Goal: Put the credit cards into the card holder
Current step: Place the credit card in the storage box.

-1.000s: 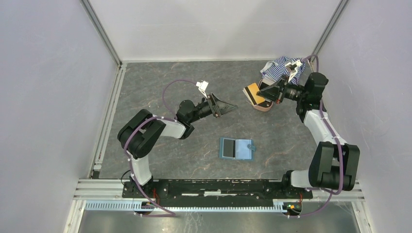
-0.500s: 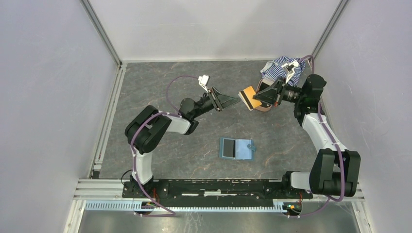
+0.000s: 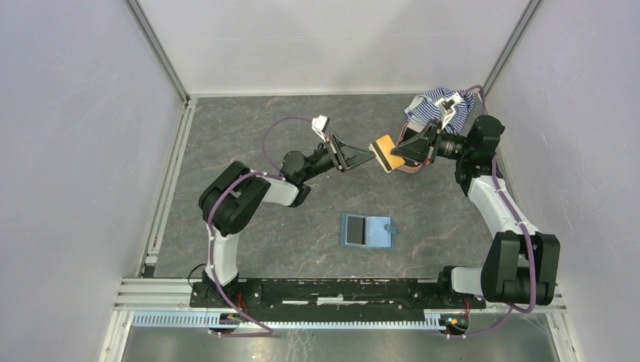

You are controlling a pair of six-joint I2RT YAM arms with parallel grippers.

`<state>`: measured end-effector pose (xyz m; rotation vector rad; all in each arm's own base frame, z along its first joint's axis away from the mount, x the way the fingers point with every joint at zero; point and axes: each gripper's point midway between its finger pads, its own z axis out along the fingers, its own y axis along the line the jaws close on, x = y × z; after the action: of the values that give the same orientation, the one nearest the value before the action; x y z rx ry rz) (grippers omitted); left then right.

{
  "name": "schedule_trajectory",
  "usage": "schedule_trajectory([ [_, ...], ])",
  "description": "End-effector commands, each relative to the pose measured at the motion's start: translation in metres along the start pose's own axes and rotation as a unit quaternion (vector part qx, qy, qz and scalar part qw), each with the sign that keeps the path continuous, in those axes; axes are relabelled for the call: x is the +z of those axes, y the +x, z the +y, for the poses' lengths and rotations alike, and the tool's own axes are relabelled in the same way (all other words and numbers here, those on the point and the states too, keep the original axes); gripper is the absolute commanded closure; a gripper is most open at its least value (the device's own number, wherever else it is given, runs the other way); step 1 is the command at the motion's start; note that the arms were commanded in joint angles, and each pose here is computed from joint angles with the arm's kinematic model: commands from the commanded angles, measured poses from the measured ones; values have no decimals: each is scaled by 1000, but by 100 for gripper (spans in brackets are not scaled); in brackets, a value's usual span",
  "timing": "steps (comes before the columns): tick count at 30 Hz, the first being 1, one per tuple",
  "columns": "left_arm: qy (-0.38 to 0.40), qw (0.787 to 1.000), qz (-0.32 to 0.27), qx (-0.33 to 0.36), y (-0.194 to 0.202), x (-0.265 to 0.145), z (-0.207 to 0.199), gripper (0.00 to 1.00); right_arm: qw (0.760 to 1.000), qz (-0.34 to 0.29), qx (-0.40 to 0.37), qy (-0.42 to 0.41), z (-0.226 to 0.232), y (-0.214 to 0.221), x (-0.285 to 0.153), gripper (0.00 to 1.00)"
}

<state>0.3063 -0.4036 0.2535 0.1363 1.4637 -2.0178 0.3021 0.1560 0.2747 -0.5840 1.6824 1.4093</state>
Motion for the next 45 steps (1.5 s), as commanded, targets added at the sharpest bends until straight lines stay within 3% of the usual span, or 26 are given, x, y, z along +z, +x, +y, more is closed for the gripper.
schedule_trajectory([
  [1, 104, 994, -9, 32, -8, 0, -47, 72, 999, -3, -36, -15, 13, -15, 4, 100],
  [7, 108, 994, -9, 33, -10, 2, -48, 79, 999, 1, -26, -19, 13, -11, 5, 100],
  [10, 109, 993, -10, 34, -11, 3, -49, 91, 999, 4, -22, -23, 16, -10, 6, 100],
  [14, 107, 993, -14, 38, -12, 3, -46, 93, 999, 7, -18, -29, 20, -11, 6, 100],
  [28, 71, 989, -15, 129, -19, 3, -43, 94, 999, 15, -11, -36, 25, -8, 13, 100],
  [39, 153, 977, 2, 148, -15, 3, -87, 79, 999, 29, -2, -19, 8, 0, 15, 100],
  [45, 163, 976, 5, 146, -14, 5, -95, 81, 999, 31, 1, -14, 2, 2, 16, 100],
])
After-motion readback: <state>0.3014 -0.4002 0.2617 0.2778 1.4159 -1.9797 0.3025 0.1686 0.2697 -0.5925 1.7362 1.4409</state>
